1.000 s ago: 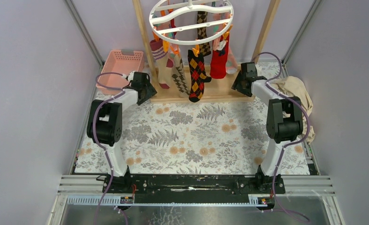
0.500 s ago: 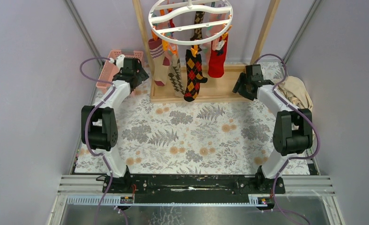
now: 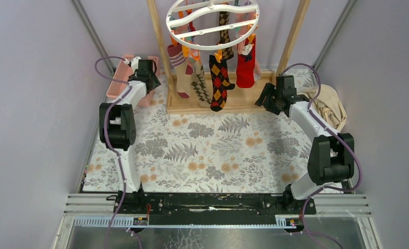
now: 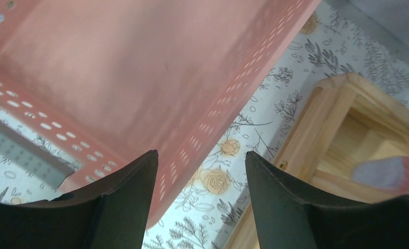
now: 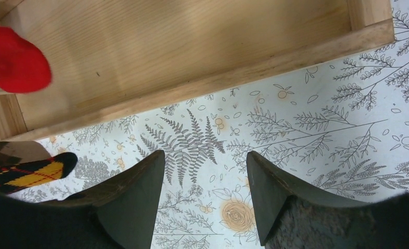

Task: Remove the socks clipped to the hanger
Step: Adjust the clothesline at the center of the board, then adjust the bin at the center of the board.

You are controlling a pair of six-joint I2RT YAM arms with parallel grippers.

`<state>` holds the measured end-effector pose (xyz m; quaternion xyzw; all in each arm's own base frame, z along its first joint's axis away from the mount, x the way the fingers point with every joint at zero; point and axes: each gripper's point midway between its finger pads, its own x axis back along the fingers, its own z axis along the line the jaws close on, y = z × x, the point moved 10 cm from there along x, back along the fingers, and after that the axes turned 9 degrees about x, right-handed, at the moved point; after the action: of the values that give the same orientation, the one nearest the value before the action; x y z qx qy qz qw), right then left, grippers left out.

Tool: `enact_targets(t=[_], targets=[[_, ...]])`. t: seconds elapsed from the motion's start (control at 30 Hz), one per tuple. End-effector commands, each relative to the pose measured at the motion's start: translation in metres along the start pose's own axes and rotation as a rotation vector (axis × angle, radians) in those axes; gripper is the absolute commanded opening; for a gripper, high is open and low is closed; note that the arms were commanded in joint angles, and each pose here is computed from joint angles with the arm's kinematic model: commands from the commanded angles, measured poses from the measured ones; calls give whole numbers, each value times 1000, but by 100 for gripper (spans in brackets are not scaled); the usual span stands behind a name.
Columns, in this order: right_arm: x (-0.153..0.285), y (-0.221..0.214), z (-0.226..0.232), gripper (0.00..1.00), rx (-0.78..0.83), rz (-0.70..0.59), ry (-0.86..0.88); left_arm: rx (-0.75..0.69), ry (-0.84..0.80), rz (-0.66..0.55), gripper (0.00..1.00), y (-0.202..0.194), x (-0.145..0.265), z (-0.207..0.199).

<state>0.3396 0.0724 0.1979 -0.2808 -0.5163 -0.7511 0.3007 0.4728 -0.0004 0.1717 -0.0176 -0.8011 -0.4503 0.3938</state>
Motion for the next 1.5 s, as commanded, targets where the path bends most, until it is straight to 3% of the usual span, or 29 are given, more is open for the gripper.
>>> enact_targets(t=[0.0,0.13,0.27,0.57,0.8,1.07,1.47], targets=[[19,5,10,66,0,-59,68,-27,8,-45,69,8,-16,-4],[21,4,10,66,5,-60,65,-41,24,-28,69,0,-28,-3],[22,3,10,66,4,-60,69,-52,63,5,60,-11,-36,3],[31,5,17,66,-4,-63,131,4,123,63,0,-29,-12,26],[51,11,19,66,24,-98,129,45,35,66,0,-39,56,42],[75,14,17,67,47,-149,93,26,-180,43,0,-67,173,40],[86,10,18,67,54,-161,121,-273,-326,209,0,-174,298,31]])
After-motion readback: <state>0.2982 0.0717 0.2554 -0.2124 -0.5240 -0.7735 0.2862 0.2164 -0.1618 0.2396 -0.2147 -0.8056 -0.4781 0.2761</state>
